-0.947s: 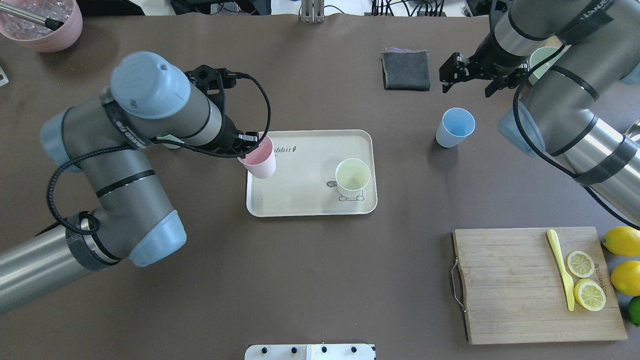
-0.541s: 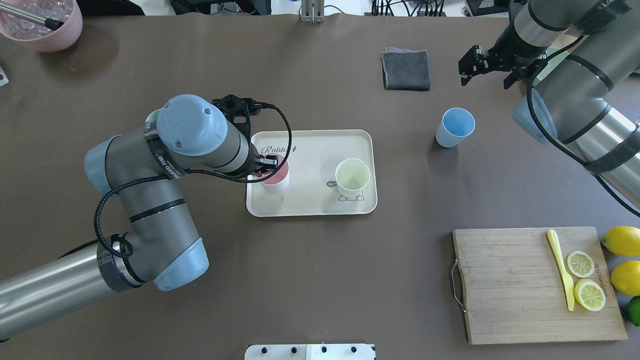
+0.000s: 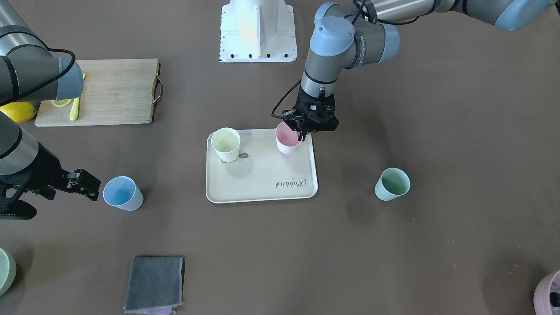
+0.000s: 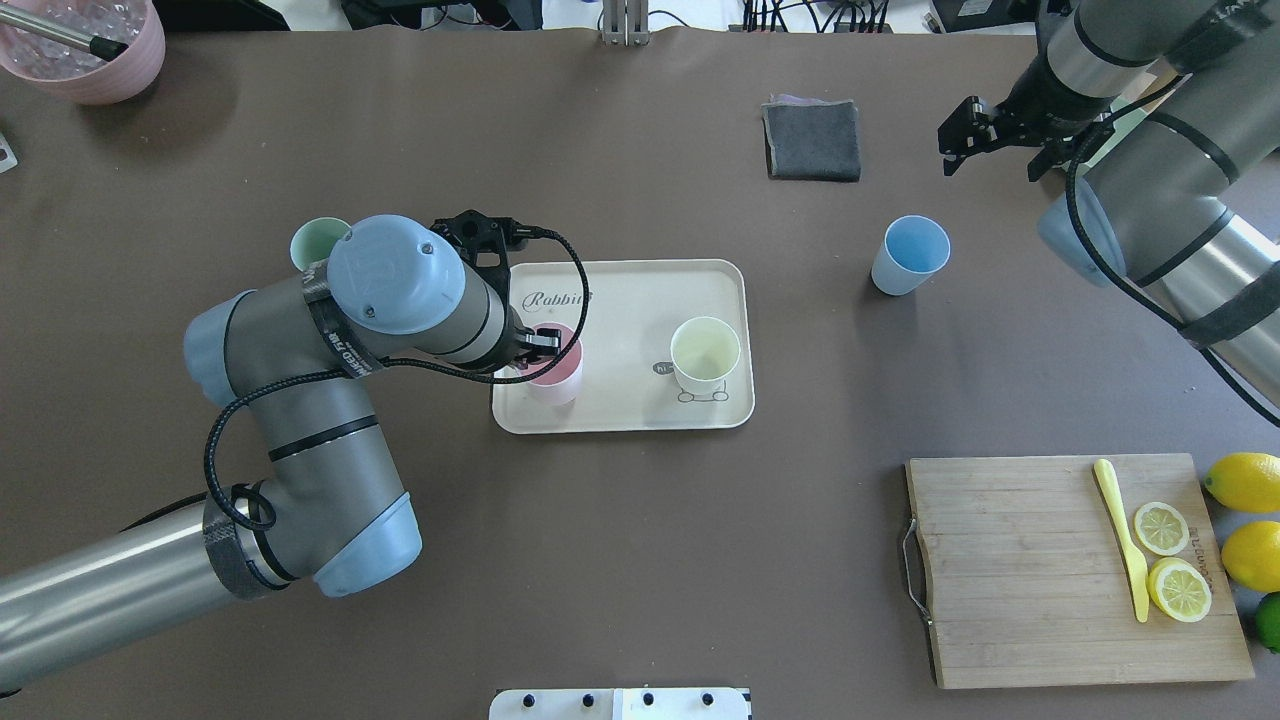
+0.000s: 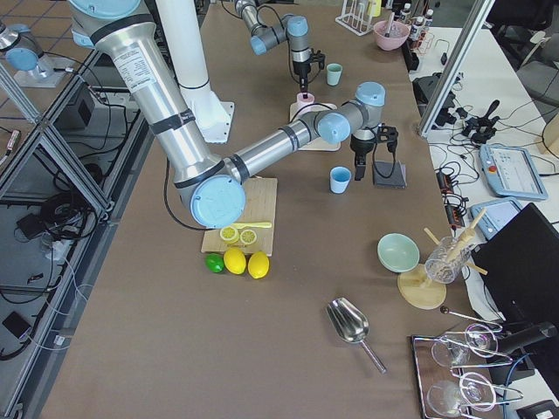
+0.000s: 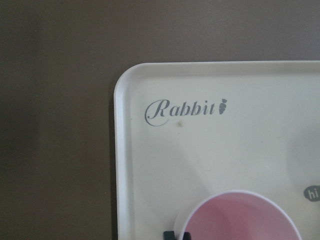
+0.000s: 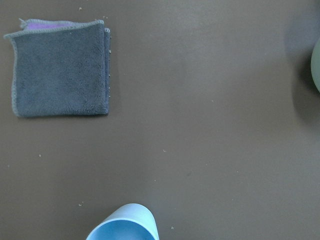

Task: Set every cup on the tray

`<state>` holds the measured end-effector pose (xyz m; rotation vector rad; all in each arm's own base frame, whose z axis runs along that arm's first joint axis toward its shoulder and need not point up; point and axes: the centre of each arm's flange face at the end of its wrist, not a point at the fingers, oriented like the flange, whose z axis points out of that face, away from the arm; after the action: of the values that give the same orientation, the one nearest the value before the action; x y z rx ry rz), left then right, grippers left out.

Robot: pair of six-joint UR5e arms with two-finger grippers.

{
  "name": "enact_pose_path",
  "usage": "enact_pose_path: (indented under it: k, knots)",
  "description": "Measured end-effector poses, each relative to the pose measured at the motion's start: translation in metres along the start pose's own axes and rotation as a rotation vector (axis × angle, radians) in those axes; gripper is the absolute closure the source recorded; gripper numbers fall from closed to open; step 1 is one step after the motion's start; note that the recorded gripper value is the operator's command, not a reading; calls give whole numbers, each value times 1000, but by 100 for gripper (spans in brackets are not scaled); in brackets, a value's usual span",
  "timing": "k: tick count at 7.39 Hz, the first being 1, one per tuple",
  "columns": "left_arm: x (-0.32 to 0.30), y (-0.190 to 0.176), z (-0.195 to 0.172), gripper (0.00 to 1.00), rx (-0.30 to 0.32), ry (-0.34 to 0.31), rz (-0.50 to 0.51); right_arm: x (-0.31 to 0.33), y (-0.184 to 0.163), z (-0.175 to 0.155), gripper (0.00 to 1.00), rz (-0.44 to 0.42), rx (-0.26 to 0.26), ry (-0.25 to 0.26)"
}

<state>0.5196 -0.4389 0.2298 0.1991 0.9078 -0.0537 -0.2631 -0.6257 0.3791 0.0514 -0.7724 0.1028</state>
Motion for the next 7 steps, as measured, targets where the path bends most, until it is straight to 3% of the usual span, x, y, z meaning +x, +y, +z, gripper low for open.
enact_pose_path:
  k: [5,6,7]
  knots:
    - [0,-12,-34,3,49,34,-3,5,22,72,2,-61,-9,-4]
    - [-3,-19,-38,3,57,33,-7,2,25,82,99,-59,-13,-10]
    - [-6,-24,-41,3,65,32,-10,-3,29,87,100,-52,-16,-16]
